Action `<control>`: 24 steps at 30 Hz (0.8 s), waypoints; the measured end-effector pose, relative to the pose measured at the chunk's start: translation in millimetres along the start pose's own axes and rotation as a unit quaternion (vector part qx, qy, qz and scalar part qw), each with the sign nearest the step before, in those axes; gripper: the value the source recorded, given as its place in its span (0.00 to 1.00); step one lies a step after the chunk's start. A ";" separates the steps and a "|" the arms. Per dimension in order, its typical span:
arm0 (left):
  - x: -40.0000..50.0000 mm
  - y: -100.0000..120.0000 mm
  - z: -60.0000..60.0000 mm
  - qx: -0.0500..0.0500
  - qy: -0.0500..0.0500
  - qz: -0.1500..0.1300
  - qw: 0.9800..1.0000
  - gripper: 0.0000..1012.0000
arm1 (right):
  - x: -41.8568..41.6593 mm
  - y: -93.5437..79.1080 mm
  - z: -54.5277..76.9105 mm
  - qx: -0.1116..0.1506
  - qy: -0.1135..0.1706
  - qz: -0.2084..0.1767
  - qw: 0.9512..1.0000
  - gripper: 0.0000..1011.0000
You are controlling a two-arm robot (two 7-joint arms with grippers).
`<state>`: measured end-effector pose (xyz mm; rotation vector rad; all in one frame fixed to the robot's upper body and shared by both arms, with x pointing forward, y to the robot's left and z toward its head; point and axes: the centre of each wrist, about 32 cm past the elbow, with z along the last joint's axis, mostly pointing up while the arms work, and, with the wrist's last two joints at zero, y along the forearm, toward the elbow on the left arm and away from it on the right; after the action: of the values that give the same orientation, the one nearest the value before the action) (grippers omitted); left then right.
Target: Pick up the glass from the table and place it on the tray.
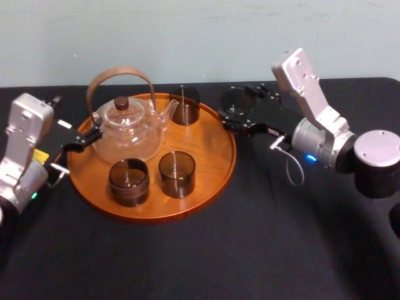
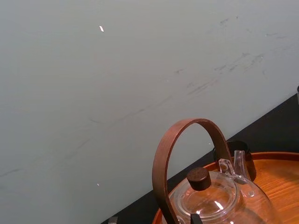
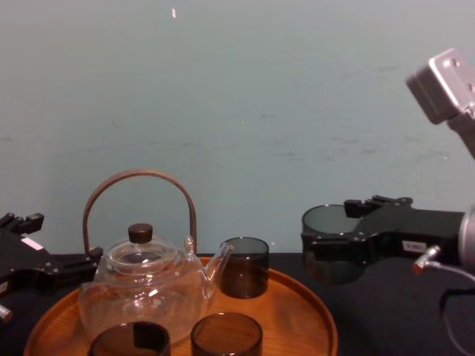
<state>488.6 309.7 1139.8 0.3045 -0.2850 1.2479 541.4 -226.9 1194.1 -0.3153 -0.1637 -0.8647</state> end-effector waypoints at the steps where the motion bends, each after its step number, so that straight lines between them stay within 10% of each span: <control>1: 0.0 0.0 0.0 0.000 0.000 0.000 1.000 1.00 | -0.6 1.0 0.4 0.000 0.000 0.001 1.000 0.91; 24: 0.0 0.0 0.0 0.000 0.000 0.000 1.000 1.00 | -15.7 28.5 -0.6 -0.004 -0.005 0.021 1.000 0.91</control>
<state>488.6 309.7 1139.8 0.3045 -0.2850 1.2480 553.3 -198.5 1183.4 -0.3287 -0.1628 -0.8219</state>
